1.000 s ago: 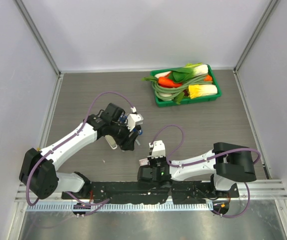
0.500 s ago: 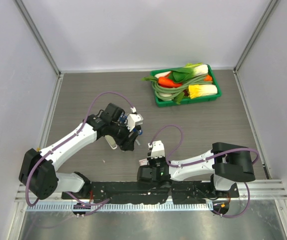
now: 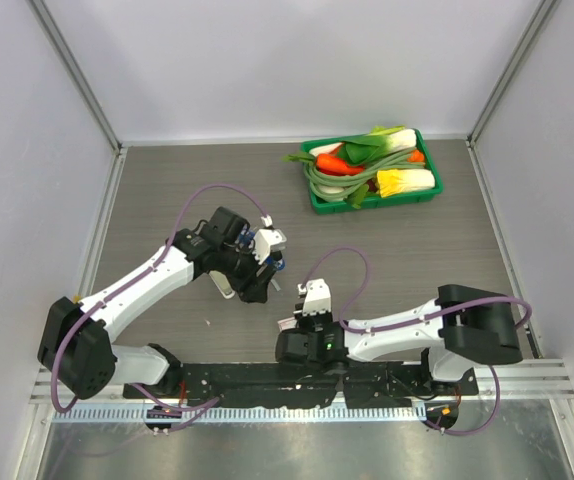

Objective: Unload the staples from the stapler

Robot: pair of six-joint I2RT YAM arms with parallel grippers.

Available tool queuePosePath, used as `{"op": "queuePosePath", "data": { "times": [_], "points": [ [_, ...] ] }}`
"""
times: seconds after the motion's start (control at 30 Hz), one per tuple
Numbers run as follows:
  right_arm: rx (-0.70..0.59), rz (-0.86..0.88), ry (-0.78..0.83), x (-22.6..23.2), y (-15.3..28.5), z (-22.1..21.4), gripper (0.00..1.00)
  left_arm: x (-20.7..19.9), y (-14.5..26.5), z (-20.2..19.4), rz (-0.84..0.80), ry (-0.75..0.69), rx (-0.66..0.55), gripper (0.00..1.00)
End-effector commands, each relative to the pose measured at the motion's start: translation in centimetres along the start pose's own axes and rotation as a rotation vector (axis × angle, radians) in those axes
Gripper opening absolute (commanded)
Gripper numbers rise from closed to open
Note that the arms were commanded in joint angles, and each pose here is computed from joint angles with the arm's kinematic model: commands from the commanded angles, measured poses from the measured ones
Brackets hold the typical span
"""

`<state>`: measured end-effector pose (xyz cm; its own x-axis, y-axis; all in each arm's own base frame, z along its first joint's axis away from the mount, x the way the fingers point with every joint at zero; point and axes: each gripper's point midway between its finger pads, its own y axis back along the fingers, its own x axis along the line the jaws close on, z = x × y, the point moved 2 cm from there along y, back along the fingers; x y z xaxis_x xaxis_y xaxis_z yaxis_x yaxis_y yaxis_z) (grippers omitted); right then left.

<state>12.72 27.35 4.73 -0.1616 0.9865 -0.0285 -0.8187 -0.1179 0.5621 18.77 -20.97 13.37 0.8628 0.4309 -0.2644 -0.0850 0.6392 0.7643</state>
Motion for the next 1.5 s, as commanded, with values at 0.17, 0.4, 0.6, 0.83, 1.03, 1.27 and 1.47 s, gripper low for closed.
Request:
{"op": "queuePosePath", "data": {
  "times": [0.17, 0.4, 0.6, 0.83, 1.03, 1.27, 1.47],
  "points": [
    [-0.093, 0.099, -0.106, 0.2, 3.1, 3.5, 0.28, -0.7, 0.8, 0.6, -0.021, -0.036, -0.024, 0.63],
    [-0.097, 0.078, -0.112, -0.3, 2.4, 3.1, 0.02, -0.7, 0.8, 0.7, -0.024, -0.031, -0.025, 0.63],
    [-0.079, 0.078, -0.115, -0.2, 1.8, 2.7, 0.01, -0.7, 0.8, 0.7, -0.024, -0.027, -0.022, 0.63],
    [-0.059, 0.105, -0.128, 0.4, 1.1, 2.4, 0.01, -0.7, 0.8, 0.6, -0.02, -0.03, -0.021, 0.63],
    [-0.025, 0.118, -0.12, 0.8, 0.7, 1.5, 0.01, -0.6, 0.7, 0.4, -0.02, -0.031, -0.014, 0.62],
    [0.012, 0.123, -0.129, 0.2, 0.5, 0.2, 0.01, -0.6, 0.7, 0.5, -0.017, -0.032, -0.013, 0.63],
    [0.033, 0.126, -0.124, 0.2, 0.5, -0.4, 0.01, -0.5, 0.7, 0.6, -0.016, -0.032, -0.015, 0.63]
  ]
}}
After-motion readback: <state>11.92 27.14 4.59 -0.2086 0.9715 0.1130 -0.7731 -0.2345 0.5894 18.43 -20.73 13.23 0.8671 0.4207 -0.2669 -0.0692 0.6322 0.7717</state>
